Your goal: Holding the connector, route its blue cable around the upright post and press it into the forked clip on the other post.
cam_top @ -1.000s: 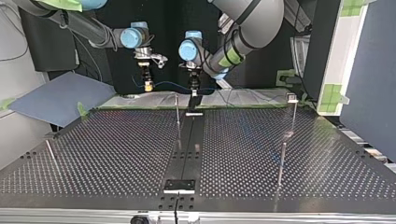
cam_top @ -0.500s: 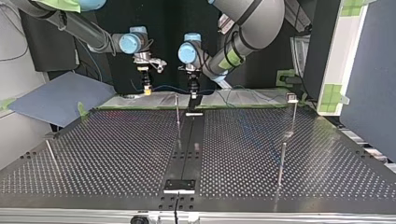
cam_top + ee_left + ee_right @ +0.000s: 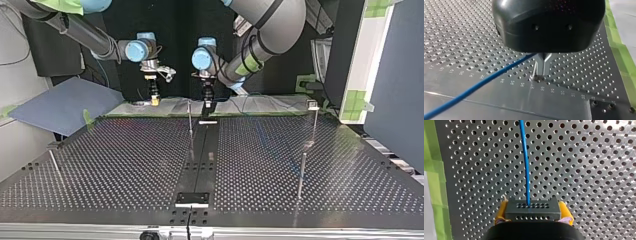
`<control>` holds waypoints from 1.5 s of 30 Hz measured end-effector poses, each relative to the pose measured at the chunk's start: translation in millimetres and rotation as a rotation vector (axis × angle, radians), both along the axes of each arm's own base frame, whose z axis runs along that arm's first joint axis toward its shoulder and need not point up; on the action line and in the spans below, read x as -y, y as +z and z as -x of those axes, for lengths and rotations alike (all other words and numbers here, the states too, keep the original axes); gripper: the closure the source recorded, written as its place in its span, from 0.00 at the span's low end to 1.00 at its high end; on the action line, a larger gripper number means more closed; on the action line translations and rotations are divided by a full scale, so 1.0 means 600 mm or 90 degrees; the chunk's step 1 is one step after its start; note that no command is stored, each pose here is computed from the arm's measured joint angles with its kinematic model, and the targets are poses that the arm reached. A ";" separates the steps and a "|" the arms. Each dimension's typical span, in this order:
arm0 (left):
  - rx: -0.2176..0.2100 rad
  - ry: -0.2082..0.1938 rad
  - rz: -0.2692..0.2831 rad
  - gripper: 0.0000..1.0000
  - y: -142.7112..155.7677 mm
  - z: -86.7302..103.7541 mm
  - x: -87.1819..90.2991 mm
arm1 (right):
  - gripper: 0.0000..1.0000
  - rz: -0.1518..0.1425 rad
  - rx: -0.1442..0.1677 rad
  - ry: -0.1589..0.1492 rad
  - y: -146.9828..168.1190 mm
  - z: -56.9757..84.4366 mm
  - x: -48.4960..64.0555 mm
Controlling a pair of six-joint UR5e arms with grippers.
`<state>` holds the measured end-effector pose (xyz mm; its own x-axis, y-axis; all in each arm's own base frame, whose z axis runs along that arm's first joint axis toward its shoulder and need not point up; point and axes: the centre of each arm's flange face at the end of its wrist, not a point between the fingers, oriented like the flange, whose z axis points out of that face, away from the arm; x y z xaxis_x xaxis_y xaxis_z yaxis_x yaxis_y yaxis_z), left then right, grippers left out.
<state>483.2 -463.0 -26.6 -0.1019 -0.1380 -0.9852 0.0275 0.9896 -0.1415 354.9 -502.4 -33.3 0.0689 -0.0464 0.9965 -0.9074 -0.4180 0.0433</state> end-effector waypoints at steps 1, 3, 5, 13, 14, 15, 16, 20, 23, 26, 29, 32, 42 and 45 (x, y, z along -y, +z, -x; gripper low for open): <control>0.001 0.000 0.000 0.97 0.001 -0.001 0.000 | 1.00 0.000 -0.001 0.000 0.001 0.000 0.001; 0.001 -0.001 0.001 0.97 0.002 -0.002 0.001 | 1.00 -0.001 -0.002 -0.002 0.002 0.000 0.005; 0.002 -0.002 0.002 0.97 0.002 -0.004 0.002 | 1.00 -0.001 -0.004 -0.003 0.003 0.001 0.007; 0.007 -0.006 0.008 0.97 0.008 -0.011 0.006 | 1.00 0.002 -0.005 -0.010 0.004 0.009 0.015; 0.008 -0.006 0.009 0.97 0.009 -0.012 0.007 | 1.00 0.003 -0.005 -0.012 0.004 0.010 0.017; 0.009 -0.007 0.010 0.97 0.010 -0.013 0.008 | 1.00 0.003 -0.006 -0.013 0.004 0.011 0.018; 0.009 -0.007 0.010 0.97 0.010 -0.014 0.008 | 1.00 0.003 -0.006 -0.014 0.004 0.013 0.019; 0.011 -0.006 0.014 0.97 0.012 -0.016 0.008 | 1.00 0.005 -0.010 -0.025 0.004 0.020 0.023; 0.011 -0.011 0.018 0.97 0.012 -0.018 0.009 | 1.00 0.005 -0.013 -0.032 0.004 0.024 0.025; 0.010 -0.014 0.021 0.97 0.012 -0.020 0.008 | 1.00 0.003 -0.014 -0.035 0.004 0.027 0.026; 0.008 -0.013 0.022 0.97 0.012 -0.023 0.005 | 1.00 0.002 -0.015 -0.038 0.003 0.028 0.026; 0.007 -0.010 0.021 0.97 0.011 -0.026 0.001 | 1.00 0.002 -0.015 -0.039 0.003 0.028 0.026; 0.006 -0.022 0.034 0.97 0.013 -0.040 -0.004 | 1.00 0.010 -0.012 -0.041 0.008 0.027 0.036; 0.006 -0.025 0.035 0.97 0.016 -0.046 -0.004 | 1.00 0.013 -0.011 -0.042 0.012 0.028 0.043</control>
<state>510.9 -460.6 -17.0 -0.0988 -0.1888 -0.9770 0.0680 0.9783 -0.1959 338.4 -528.3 -26.2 0.0829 -0.0306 0.9961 -0.9322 -0.3556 0.0667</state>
